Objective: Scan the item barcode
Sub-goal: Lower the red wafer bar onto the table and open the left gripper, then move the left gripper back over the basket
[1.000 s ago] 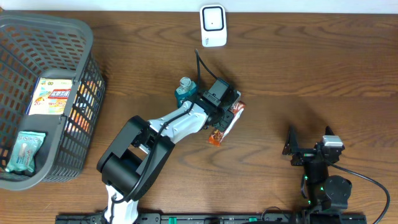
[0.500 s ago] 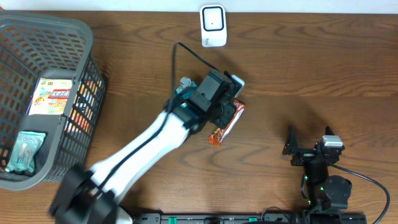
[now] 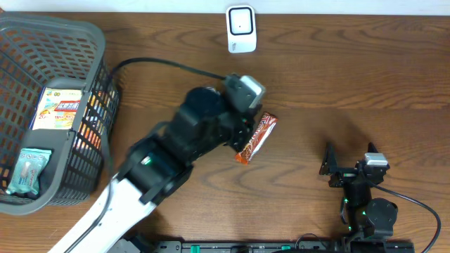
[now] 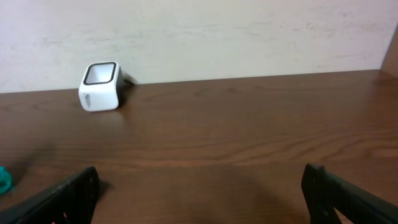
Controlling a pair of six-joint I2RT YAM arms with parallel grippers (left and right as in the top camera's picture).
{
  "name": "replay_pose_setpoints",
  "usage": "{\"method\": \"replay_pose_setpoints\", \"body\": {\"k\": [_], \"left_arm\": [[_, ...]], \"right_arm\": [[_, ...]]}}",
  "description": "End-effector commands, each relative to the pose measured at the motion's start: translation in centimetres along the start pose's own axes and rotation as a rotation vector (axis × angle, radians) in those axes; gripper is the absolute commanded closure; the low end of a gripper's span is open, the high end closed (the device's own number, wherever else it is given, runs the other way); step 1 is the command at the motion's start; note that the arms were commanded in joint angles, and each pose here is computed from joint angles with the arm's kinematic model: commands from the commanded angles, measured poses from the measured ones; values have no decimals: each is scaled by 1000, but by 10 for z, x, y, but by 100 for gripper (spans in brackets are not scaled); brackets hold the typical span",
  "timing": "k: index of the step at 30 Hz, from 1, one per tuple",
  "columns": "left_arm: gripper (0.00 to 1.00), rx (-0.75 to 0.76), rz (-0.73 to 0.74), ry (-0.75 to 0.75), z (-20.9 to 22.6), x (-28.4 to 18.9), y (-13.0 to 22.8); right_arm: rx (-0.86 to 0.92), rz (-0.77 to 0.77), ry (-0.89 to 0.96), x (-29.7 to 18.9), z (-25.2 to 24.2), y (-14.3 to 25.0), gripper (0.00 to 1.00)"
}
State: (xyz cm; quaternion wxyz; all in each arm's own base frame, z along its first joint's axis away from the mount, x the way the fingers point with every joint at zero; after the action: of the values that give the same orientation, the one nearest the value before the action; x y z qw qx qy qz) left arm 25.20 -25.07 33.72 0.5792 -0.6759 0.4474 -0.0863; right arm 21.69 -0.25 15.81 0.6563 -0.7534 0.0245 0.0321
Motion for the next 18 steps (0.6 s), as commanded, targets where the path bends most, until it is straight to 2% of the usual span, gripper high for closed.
{"method": "replay_pose_setpoints", "body": {"k": [1,2,7,10,11,12,18], "left_arm": [[71,5,-93,-49,3,-26,-17],[61,6,-119,-70,5,-33,-21],[32,-2,-246,-214,20,-66,-40],[20,-11,-301,-287,29,-81,-47],[9,-16,-331,-317,32,-90,-52],[3,-19,-348,-335,34,-95,-55],[2,-11,-464,-557,55,-131,-76]], "right_arm": [[-13,4,-1,0,1,1,1],[-13,4,-1,0,1,1,1],[-13,4,-1,0,1,1,1],[-13,4,-1,0,1,1,1],[-13,4,-1,0,1,1,1],[-13,4,-1,0,1,1,1],[-13,4,-1,0,1,1,1]]}}
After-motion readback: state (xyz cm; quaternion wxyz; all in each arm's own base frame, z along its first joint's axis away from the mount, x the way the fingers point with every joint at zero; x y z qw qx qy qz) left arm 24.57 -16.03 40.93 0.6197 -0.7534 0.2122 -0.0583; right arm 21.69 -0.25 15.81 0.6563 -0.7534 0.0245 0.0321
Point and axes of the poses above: each gripper's point midway between its finger pads, its own x axis out along the fingers, its own z axis along the line the jaws close on, y = z × x, the point moved 3 cm from there along -x, back along the fingers, and after that the axes turned 13 degrees about -x, right-handed, at the moved point
